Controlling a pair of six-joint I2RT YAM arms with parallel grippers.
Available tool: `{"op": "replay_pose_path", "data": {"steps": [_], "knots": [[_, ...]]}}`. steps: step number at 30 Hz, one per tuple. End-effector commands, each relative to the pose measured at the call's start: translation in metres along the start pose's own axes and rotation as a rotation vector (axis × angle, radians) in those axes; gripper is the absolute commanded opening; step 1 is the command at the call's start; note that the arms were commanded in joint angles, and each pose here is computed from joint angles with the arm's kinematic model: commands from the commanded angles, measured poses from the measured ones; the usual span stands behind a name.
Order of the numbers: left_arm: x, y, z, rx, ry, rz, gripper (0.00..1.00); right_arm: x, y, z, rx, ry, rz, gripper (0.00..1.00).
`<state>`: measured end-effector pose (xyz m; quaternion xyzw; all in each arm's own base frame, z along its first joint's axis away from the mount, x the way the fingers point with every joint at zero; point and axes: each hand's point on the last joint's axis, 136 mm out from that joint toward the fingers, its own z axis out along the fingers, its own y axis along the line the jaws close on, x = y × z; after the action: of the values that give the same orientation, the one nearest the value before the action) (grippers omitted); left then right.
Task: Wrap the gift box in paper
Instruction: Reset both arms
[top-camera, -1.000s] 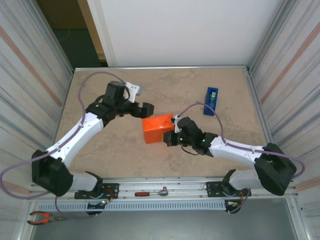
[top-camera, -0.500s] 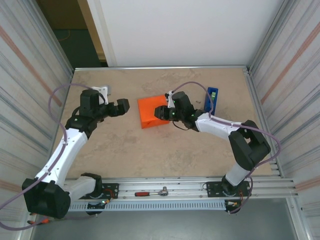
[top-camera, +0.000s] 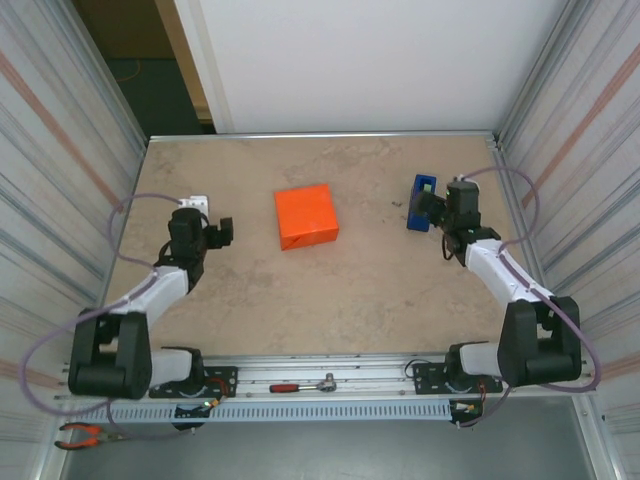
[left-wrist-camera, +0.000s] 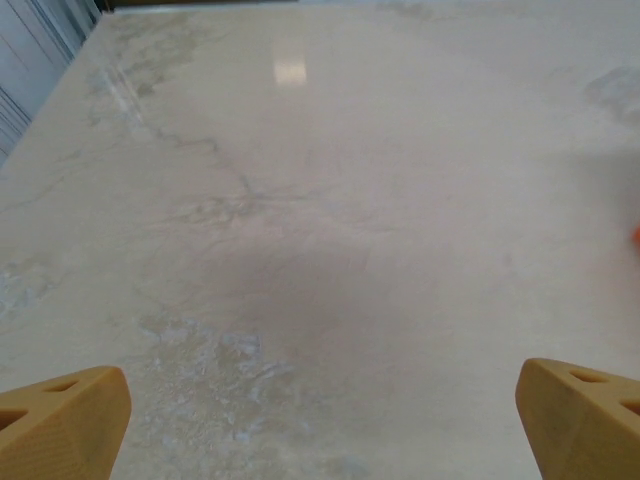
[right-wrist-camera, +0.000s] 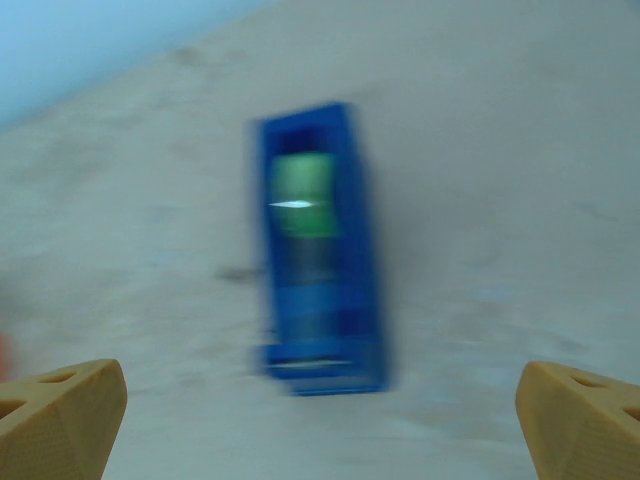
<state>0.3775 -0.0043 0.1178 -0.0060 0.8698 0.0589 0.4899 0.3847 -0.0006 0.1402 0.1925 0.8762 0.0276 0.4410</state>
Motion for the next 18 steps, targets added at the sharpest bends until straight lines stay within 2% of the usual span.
{"op": "replay_pose_path", "data": {"steps": [1, 3, 4, 5, 7, 8, 9, 10, 11, 12, 13, 14, 18], "knots": [[-0.001, 0.0, 0.015, -0.031, -0.11, 0.065, 0.99, 0.001, -0.053, 0.018, 0.173, -0.098, -0.107, 0.98], [-0.006, -0.005, 0.021, -0.01, -0.129, 0.065, 0.99, 0.005, -0.062, 0.031, 0.115, -0.175, -0.101, 0.98], [0.003, -0.004, 0.026, -0.004, -0.12, 0.051, 0.99, 0.005, -0.064, 0.034, 0.118, -0.22, -0.12, 0.98], [0.003, 0.0, 0.027, -0.004, -0.167, 0.039, 0.97, 0.008, -0.065, 0.036, 0.082, -0.242, -0.101, 0.98], [0.02, 0.005, 0.028, 0.022, -0.149, -0.01, 0.97, 0.016, -0.048, 0.038, -0.004, -0.23, -0.162, 0.98], [0.008, 0.005, 0.026, 0.02, -0.229, 0.01, 0.98, 0.026, -0.034, 0.045, -0.077, -0.232, -0.217, 0.98], [0.007, -0.005, 0.025, 0.069, -0.193, 0.025, 0.98, 0.028, -0.024, 0.046, -0.106, -0.289, -0.26, 0.98], [0.015, -0.009, 0.029, 0.089, -0.142, 0.033, 0.98, 0.035, -0.028, 0.047, -0.084, -0.227, -0.254, 0.98], [0.01, -0.007, 0.031, 0.088, -0.178, 0.024, 0.99, 0.03, -0.033, 0.048, -0.085, -0.216, -0.218, 0.98], [0.011, -0.005, 0.031, 0.093, -0.158, 0.012, 0.99, 0.028, -0.032, 0.046, -0.088, -0.27, -0.227, 0.98], [0.016, -0.006, 0.031, 0.1, -0.132, 0.013, 0.99, 0.03, -0.036, 0.043, -0.022, -0.267, -0.239, 0.98], [0.013, -0.006, 0.031, 0.095, -0.157, 0.013, 0.99, 0.029, -0.035, 0.041, -0.014, -0.269, -0.241, 0.98], [0.013, -0.006, 0.031, 0.098, -0.152, 0.013, 0.99, 0.032, -0.028, 0.051, -0.098, -0.214, -0.244, 0.98]]}}
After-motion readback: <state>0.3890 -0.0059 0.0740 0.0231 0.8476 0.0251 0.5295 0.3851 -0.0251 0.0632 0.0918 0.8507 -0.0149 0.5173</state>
